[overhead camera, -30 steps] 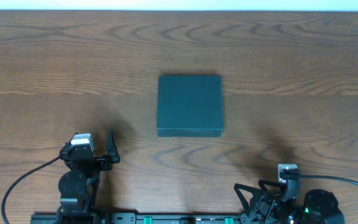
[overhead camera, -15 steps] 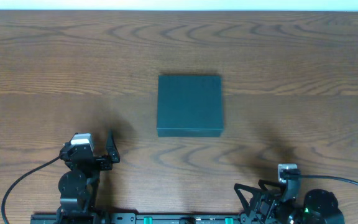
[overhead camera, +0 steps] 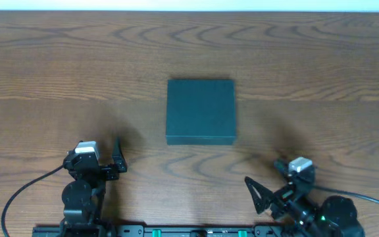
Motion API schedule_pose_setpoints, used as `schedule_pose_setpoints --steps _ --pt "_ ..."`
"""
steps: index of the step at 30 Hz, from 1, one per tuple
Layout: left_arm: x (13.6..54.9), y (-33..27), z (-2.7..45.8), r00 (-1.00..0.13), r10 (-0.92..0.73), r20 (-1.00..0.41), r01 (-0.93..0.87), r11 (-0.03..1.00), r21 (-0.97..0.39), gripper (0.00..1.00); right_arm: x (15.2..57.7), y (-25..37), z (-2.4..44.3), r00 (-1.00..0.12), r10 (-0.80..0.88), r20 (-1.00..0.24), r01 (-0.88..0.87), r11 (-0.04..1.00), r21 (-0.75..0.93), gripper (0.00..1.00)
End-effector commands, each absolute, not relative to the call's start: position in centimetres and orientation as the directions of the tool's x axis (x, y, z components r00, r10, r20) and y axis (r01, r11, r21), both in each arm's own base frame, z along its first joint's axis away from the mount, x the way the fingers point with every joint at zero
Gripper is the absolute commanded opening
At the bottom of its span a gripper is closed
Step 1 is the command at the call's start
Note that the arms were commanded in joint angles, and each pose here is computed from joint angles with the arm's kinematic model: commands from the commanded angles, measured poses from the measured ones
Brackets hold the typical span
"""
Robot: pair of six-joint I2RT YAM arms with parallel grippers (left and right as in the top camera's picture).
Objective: Pack container
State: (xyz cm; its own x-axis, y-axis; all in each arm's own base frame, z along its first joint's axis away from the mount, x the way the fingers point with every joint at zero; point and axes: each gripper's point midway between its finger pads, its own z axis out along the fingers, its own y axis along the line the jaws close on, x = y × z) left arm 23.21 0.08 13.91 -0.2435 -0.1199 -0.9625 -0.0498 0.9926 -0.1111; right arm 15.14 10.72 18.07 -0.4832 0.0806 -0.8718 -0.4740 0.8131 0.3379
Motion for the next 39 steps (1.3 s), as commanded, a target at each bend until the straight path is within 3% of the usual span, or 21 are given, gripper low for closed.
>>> schedule_pose_setpoints --steps 1,9,39 --pt "23.2 0.1 12.7 -0.266 -0.13 -0.955 -0.058 0.991 -0.119 0.95 15.7 10.9 16.5 -0.35 -0.147 -0.925 -0.584 0.806 0.094 0.99" --pt "23.2 0.1 12.7 -0.266 -0.13 -0.955 -0.058 0.991 -0.119 0.95 16.8 11.3 9.6 -0.418 -0.222 -0.881 -0.599 0.796 0.083 0.99" --pt "23.2 0.1 12.6 -0.267 -0.13 -0.955 -0.058 0.991 -0.119 0.95 16.8 11.3 9.7 -0.417 -0.223 -0.881 -0.596 0.799 0.08 0.99"
